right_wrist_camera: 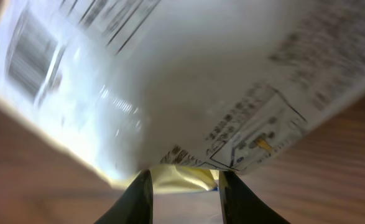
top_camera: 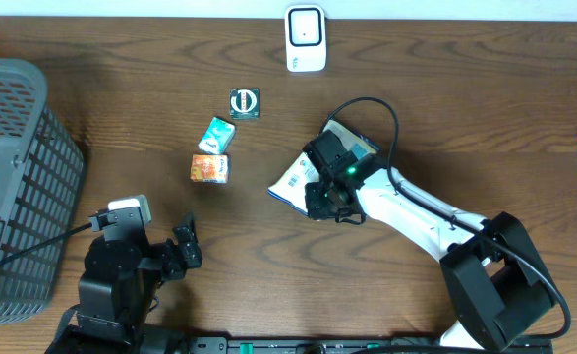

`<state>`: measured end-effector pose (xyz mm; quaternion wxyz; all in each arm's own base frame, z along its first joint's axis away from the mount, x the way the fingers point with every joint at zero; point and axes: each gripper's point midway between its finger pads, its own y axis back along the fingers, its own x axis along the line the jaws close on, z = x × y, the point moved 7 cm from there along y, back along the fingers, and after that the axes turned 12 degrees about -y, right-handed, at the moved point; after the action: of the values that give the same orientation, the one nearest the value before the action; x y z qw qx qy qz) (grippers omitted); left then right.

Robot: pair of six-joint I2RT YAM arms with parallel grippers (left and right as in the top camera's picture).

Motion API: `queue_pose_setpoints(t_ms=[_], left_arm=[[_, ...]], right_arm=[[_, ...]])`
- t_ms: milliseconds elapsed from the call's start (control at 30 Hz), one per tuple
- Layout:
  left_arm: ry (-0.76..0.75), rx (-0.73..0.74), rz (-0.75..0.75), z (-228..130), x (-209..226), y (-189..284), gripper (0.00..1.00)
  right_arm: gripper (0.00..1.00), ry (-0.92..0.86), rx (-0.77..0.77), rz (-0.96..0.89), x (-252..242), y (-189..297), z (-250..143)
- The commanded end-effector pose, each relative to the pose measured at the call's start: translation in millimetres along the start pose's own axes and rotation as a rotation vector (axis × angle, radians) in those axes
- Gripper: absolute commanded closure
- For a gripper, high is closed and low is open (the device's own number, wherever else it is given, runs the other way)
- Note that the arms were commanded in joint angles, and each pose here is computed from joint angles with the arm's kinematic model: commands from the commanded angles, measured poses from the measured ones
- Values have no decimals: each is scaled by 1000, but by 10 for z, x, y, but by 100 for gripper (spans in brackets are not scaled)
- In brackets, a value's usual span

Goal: Scan the item barcode

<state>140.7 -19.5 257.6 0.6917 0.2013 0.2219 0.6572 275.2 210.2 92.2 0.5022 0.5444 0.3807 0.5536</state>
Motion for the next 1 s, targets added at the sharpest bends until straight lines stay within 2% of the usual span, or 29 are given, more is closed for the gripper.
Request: queue_pose_setpoints(t_ms=[0, 167, 300, 533, 567, 633, 767, 967], left_arm=[[6, -3, 13, 2, 13, 0, 2], [6, -3, 13, 2, 14, 0, 2], [6, -3, 13, 2, 14, 0, 2], [6, -3, 13, 2, 14, 0, 2], [6, -3, 13, 2, 14, 0, 2], [6, -3, 13, 2, 13, -1, 2], [6, -3, 13, 2, 14, 0, 2], [6, -3, 13, 2, 14, 0, 2]], right_arm=[[71, -55, -138, -137, -254, 45, 221], [71, -121, -161, -125, -402, 93, 408], [72, -76, -105, -28, -361, 135, 453], [64, -91, -92, 93, -340, 424, 714], [58, -88, -100, 121, -344, 486, 788], [37, -74, -128, 181, -359, 602, 941], [16, -103, -204, 275, -461, 723, 1204], [14, -151, -232, 305, -641, 739, 1336]])
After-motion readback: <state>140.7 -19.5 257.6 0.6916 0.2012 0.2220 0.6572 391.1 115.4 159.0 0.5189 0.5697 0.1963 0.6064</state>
